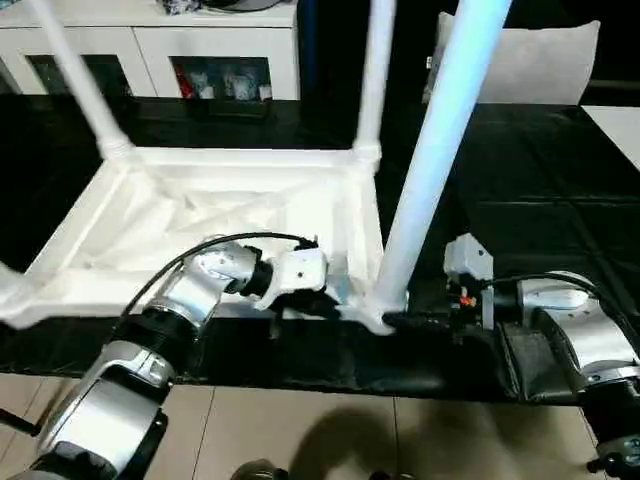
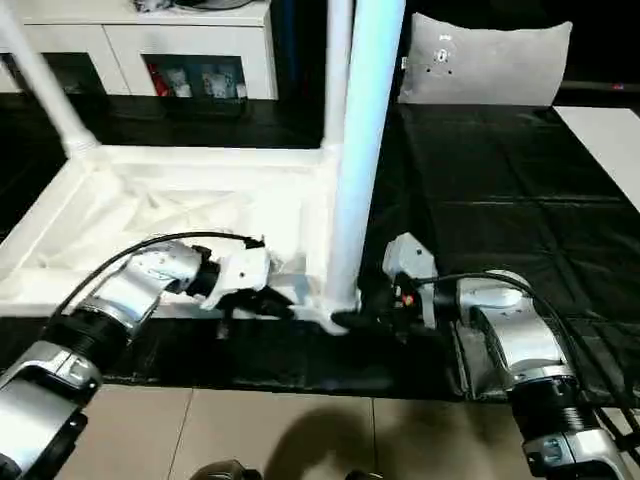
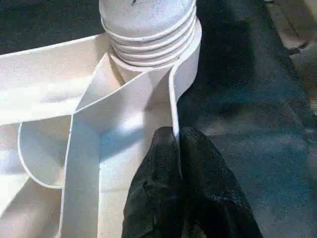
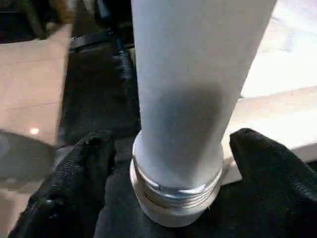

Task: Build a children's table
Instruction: Rotate leg to tighten

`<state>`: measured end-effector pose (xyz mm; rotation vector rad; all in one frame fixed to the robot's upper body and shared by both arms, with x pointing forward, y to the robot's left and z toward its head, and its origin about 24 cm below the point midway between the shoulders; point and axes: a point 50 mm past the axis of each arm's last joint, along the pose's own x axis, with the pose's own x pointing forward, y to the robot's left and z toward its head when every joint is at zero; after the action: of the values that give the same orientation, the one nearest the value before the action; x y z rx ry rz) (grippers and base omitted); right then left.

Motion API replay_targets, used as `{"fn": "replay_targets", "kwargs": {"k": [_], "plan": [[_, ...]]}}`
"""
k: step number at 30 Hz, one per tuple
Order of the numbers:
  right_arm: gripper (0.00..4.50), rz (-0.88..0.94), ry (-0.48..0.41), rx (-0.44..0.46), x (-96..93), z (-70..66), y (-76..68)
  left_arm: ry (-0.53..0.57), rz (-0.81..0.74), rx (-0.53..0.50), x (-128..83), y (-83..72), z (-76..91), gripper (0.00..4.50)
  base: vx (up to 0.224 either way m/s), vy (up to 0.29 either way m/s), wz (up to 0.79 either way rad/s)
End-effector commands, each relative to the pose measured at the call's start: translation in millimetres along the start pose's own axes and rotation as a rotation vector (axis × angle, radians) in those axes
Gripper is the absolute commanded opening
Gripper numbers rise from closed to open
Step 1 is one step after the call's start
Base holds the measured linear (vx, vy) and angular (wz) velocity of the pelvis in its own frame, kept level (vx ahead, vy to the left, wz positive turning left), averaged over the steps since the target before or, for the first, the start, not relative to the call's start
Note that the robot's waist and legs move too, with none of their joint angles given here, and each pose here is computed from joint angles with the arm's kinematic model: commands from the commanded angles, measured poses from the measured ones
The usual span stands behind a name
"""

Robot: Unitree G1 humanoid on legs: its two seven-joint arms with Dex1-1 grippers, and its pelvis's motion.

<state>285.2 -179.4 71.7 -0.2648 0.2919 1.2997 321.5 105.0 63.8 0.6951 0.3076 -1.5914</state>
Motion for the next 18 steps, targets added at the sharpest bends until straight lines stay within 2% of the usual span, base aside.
{"fn": "replay_targets", "kwargs": {"k": [1, 8, 9, 18], "plan": [[3.72, 0.027, 0.002, -0.008, -0.4, 2.8, -1.4, 0.028, -0.079, 0.06, 3, -1.3, 5.0, 0.0, 0.0, 0.0, 0.0], [3.04, 0.04, 0.009, -0.014, 3.2, 0.3, -0.6, 0.021, -0.095, 0.074, 3, -1.1, 6.5, 0.0, 0.0, 0.0, 0.0], [2.83, 0.038, 0.009, -0.014, 4.0, 0.0, -0.6, 0.021, -0.096, 0.075, 4, -1.2, 6.4, 0.0, 0.0, 0.0, 0.0], [2.63, 0.06, -0.015, 0.023, 9.6, -3.1, 5.9, 0.014, -0.076, 0.053, 4, -1.3, 3.8, 0.0, 0.0, 0.0, 0.0]]}}
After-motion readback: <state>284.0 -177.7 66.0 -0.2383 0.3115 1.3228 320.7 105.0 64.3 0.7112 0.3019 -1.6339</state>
